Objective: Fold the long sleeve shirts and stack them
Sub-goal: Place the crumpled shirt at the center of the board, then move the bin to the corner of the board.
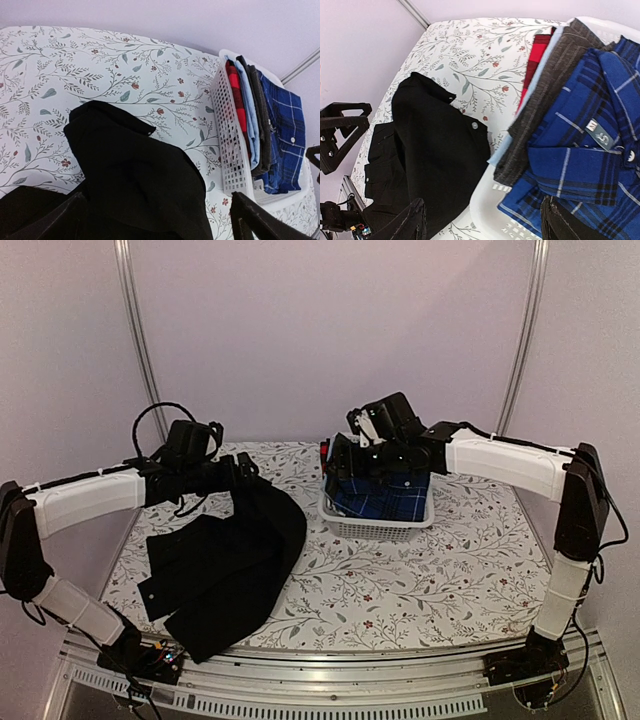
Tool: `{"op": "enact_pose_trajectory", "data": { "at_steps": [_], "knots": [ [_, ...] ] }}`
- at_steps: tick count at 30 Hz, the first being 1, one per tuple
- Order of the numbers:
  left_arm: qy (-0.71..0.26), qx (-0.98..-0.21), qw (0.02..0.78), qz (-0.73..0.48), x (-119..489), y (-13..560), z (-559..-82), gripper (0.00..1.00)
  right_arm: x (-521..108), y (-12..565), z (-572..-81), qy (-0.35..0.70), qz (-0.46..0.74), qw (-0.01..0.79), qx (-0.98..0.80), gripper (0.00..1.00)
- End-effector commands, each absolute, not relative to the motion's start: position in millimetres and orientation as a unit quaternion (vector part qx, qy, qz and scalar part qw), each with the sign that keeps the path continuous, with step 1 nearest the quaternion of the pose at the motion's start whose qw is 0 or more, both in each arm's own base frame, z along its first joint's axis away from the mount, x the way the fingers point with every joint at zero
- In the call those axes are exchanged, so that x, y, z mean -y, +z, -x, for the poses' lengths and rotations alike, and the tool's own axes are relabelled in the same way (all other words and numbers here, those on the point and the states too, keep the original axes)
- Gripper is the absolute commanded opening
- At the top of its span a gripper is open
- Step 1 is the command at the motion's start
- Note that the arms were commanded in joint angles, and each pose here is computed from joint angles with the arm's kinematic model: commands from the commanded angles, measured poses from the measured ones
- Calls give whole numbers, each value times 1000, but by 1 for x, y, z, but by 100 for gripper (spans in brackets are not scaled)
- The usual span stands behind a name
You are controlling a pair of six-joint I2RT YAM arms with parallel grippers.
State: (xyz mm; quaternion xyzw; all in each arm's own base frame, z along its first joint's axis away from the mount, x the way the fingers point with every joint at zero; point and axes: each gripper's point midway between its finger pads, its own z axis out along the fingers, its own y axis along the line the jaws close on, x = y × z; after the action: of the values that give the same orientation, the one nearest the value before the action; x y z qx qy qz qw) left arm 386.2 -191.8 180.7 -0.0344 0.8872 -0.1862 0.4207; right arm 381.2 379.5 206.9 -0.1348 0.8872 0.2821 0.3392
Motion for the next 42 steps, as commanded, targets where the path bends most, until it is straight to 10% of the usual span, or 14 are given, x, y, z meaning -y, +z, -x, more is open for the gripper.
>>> {"op": "enact_pose_trajectory", "data": {
  "at_steps": [1, 42],
  "knots": [
    [-178, -875, 448, 35, 182, 212, -386, 100, -410, 203, -377, 305, 154, 325, -882, 77],
    [-202, -867, 455, 33, 181, 234, -371, 100, -477, 79, -380, 299, 134, 217, -920, 78]
  ]
}}
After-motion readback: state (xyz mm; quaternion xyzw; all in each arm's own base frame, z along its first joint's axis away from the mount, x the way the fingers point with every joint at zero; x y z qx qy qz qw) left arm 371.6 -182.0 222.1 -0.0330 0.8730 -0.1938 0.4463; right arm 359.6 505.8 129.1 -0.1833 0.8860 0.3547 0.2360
